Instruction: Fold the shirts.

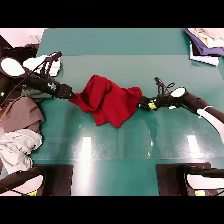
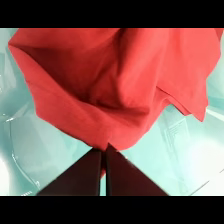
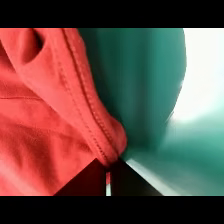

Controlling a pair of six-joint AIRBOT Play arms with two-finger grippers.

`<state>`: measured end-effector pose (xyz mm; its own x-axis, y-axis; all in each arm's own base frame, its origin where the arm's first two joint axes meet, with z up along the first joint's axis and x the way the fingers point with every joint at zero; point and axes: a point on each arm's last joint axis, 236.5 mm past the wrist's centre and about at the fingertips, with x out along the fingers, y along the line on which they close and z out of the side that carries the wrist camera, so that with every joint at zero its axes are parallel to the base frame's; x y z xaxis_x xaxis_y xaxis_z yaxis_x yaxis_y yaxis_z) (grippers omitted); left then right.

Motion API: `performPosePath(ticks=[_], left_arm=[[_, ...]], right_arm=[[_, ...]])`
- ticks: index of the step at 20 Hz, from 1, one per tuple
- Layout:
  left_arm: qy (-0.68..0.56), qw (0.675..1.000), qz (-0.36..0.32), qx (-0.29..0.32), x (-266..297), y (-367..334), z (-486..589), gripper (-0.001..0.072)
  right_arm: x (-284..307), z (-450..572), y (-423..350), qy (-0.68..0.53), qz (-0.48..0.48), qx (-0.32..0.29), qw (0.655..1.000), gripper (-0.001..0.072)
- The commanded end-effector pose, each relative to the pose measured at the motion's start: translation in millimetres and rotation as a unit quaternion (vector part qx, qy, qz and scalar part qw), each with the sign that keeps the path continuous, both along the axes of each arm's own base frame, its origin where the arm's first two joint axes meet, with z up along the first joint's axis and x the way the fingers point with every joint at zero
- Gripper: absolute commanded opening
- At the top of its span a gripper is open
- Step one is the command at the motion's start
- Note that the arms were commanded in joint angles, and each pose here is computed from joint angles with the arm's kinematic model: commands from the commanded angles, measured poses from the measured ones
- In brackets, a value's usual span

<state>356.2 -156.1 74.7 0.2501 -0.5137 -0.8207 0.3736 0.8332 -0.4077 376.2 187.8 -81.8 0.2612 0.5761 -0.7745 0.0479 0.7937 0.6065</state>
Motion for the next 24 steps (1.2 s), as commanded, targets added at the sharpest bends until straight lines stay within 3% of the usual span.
performPosePath(ticks=[1,5,9,15,21,24], left_arm=[[-0.01,1.0,0.017,0.006,7,5,14,0.0024],[-0.144,0.989,0.038,0.026,44,19,122,0.0024],[-0.317,0.947,0.059,0.003,39,25,277,0.0025],[-0.497,0.863,0.082,-0.036,-49,40,423,0.0024],[-0.608,0.781,0.112,-0.091,-171,58,502,0.0024],[-0.62,0.767,0.12,-0.112,-204,62,512,0.0023]], right_arm=[[15,38,-9,-0.056,-0.015,0.005,0.998,0.0012],[37,168,-71,-0.193,-0.068,0.013,0.979,0.0011],[26,331,-128,-0.348,-0.094,-0.011,0.933,0.001],[-45,509,-151,-0.515,-0.102,-0.078,0.848,0.001],[-125,595,-158,-0.591,-0.145,-0.165,0.776,0.0009],[-145,619,-158,-0.604,-0.165,-0.195,0.755,0.0008]])
